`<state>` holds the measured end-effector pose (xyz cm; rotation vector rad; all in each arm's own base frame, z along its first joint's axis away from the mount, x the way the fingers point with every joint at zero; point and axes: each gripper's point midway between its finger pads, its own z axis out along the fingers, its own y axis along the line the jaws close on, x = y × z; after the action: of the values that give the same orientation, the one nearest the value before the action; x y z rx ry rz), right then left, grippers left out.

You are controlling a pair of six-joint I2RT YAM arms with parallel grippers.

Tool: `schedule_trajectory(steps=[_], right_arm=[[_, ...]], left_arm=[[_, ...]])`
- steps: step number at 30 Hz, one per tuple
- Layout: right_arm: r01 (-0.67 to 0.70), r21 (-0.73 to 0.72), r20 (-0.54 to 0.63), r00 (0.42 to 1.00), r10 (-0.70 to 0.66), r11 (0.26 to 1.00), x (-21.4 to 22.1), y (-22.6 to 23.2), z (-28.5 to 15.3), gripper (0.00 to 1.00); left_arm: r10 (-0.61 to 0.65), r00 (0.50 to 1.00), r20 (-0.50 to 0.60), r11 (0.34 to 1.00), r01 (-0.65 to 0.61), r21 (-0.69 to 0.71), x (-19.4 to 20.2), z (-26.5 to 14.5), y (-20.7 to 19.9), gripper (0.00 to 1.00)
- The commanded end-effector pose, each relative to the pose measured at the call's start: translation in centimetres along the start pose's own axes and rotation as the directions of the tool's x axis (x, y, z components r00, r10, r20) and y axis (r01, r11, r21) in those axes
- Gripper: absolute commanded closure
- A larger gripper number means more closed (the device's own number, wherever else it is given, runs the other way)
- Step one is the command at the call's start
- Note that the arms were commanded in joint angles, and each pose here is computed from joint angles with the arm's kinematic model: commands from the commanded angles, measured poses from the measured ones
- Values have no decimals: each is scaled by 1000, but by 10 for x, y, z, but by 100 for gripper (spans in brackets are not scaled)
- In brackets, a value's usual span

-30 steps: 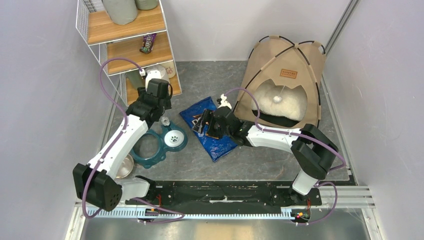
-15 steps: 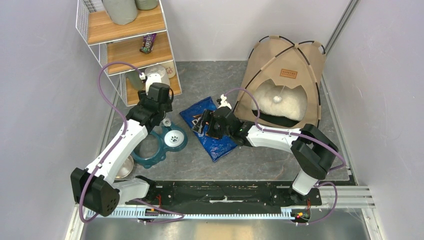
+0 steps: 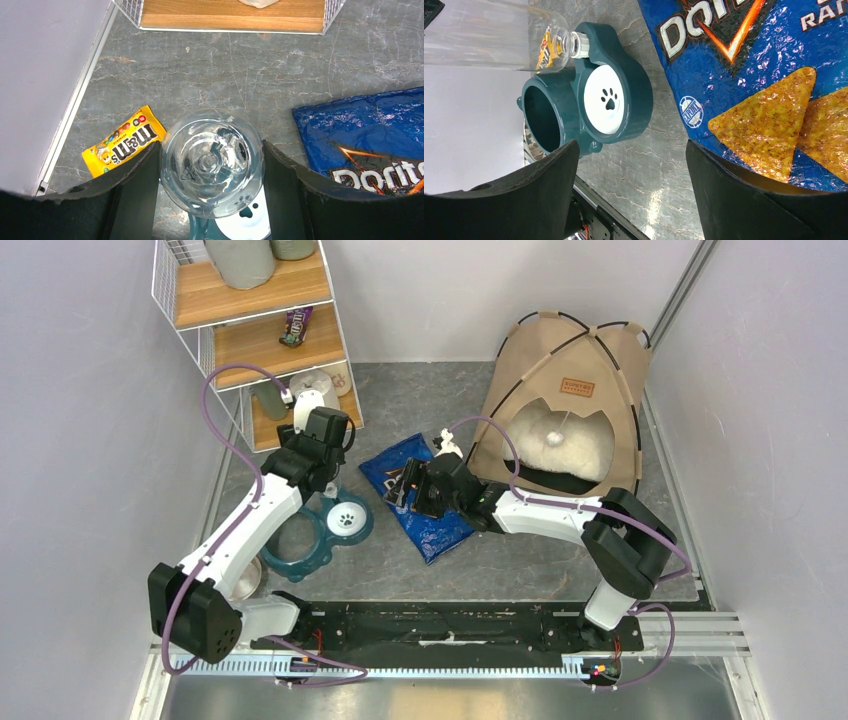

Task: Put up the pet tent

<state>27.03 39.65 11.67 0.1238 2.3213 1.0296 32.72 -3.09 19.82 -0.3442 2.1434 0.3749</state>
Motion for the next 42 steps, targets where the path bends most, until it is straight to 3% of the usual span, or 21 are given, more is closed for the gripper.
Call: schedule_trajectory(steps=[1,7,14,19,25,31,34,42], right_arm=[[13,-36,10,1000,-13,999,-1,8,1,15],[94,-49,11,996,-93,994,4,11,1,15],[283,20,21,959,-284,959,21,14,11,16],[344,70,48,936,-348,936,26,17,21,24],[361,79,63,928,-366,929,30,31,35,38],[372,125,61,922,-382,920,34,34,53,42],[381,157,68,916,-395,911,32,30,62,43],[411,235,44,901,-432,881,34,13,78,45]], left_arm=[[56,990,-131,998,-61,-34,48,9,7,88],[62,988,-144,998,-64,-8,63,15,-1,81],[76,988,-136,997,-75,7,75,13,-6,72],[41,995,-93,998,-36,46,64,3,-10,67],[14,998,-56,998,-10,62,51,-7,-6,46],[-16,1000,-18,992,18,126,32,-19,-11,20],[-34,999,-2,987,34,155,23,-26,-12,13],[-54,998,42,981,45,190,0,-43,-9,11]])
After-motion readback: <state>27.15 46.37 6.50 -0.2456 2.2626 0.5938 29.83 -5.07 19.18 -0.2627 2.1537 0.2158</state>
